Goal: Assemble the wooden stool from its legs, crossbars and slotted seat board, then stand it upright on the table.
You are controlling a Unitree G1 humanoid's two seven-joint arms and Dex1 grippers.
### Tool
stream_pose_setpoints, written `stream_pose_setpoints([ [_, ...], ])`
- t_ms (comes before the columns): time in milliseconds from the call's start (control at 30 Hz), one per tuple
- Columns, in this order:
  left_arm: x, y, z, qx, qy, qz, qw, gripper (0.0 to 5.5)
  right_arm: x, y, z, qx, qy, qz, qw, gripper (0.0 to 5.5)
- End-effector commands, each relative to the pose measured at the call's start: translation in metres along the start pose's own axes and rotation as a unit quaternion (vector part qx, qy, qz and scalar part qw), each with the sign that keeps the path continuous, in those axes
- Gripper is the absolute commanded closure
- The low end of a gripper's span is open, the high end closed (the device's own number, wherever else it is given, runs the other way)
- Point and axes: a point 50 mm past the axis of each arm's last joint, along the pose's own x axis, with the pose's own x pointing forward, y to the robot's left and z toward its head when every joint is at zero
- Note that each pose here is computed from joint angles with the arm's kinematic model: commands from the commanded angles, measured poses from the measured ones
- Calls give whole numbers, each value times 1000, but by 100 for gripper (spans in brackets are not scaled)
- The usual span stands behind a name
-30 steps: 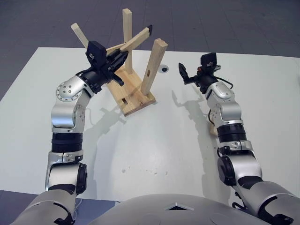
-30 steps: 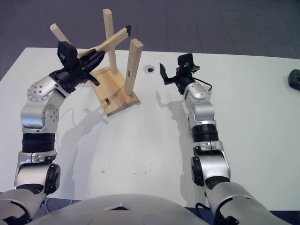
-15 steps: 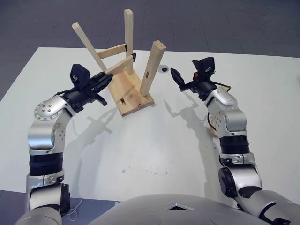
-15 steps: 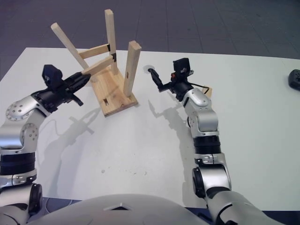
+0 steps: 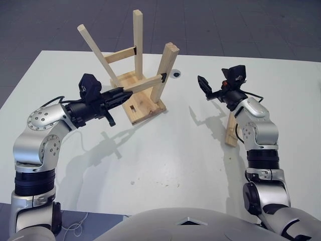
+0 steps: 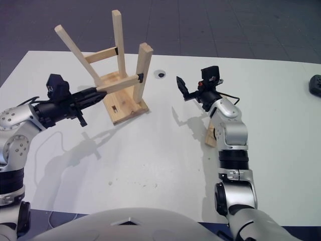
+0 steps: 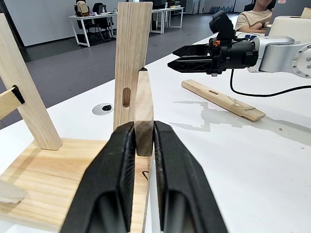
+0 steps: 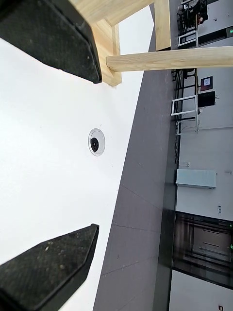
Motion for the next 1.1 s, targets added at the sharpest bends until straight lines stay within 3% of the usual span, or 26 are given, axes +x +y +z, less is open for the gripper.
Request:
stream_pose_setpoints([
  [33, 0, 6, 2, 17, 5, 4, 1000, 507, 9, 7, 5, -13, -8, 18, 1000, 10],
  [533, 1, 14, -15, 18, 29, 16, 999, 507, 15, 8, 9, -15, -19, 18, 1000, 10],
  [1100, 14, 11, -11, 30, 17, -4, 999, 507, 16, 11, 3, -9, -10, 16, 1000, 10],
])
